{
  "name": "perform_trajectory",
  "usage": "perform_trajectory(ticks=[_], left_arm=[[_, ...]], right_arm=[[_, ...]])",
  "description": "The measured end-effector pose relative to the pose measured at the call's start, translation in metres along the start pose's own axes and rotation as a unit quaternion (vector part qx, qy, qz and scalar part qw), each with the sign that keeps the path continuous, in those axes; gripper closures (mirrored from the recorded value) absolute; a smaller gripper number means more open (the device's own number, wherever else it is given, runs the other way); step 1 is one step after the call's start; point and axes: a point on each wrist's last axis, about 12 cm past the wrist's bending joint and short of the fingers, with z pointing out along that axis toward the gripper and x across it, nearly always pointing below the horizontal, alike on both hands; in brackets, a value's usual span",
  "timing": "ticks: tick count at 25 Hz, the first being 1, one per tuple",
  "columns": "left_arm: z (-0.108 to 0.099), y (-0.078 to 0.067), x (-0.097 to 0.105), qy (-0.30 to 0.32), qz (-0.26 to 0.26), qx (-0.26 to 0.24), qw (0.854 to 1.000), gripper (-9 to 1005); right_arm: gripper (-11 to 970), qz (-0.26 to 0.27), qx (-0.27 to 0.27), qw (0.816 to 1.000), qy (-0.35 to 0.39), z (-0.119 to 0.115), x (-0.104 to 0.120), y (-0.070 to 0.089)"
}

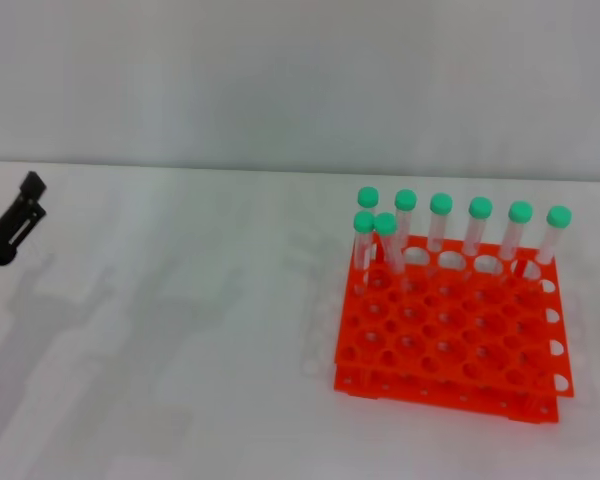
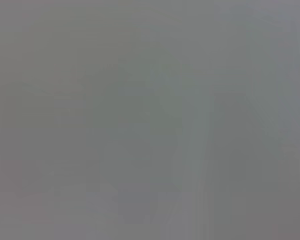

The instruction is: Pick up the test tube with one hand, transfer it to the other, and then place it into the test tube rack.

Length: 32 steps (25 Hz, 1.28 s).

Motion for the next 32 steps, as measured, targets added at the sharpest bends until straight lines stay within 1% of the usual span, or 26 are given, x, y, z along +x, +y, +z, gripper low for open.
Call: perform_trajectory(ticks=[3, 6, 8, 13, 17, 20, 25, 32], left_arm=[[0.002, -0.001, 0.001, -0.02, 0.008, -0.03, 0.999, 120], [0.005, -0.001, 0.0, -0.039, 0.015, -0.056, 0.998, 120], [0.009, -0.001, -0.002, -0.049, 0.021, -0.067, 0.996, 120], [0.014, 0.001, -0.005, -0.066, 0.014, -0.089, 0.994, 120], [0.02, 0.001, -0.005, -0.067, 0.01, -0.096, 0.993, 120], [0.025, 0.0, -0.004, -0.061, 0.009, -0.093, 0.994, 120], [0.028, -0.002, -0.004, -0.064, 0.003, -0.092, 0.994, 120], [0.036, -0.006, -0.006, -0.068, 0.018, -0.083, 0.994, 120]], right_arm=[[251, 0.015, 0.043, 0.999, -0.012, -0.023, 0.009, -0.013], [252, 0.008, 0.072, 0.997, -0.015, -0.038, 0.015, -0.019], [252, 0.001, 0.086, 0.996, -0.01, -0.042, 0.019, -0.02], [253, -0.009, 0.096, 0.995, -0.004, -0.043, 0.022, -0.021], [253, -0.02, 0.104, 0.994, 0.003, -0.04, 0.026, -0.021], [253, -0.03, 0.108, 0.994, 0.011, -0.038, 0.03, -0.017], [253, -0.031, 0.107, 0.994, 0.005, -0.037, 0.029, -0.017], [253, -0.028, 0.11, 0.993, 0.011, -0.039, 0.031, -0.016]])
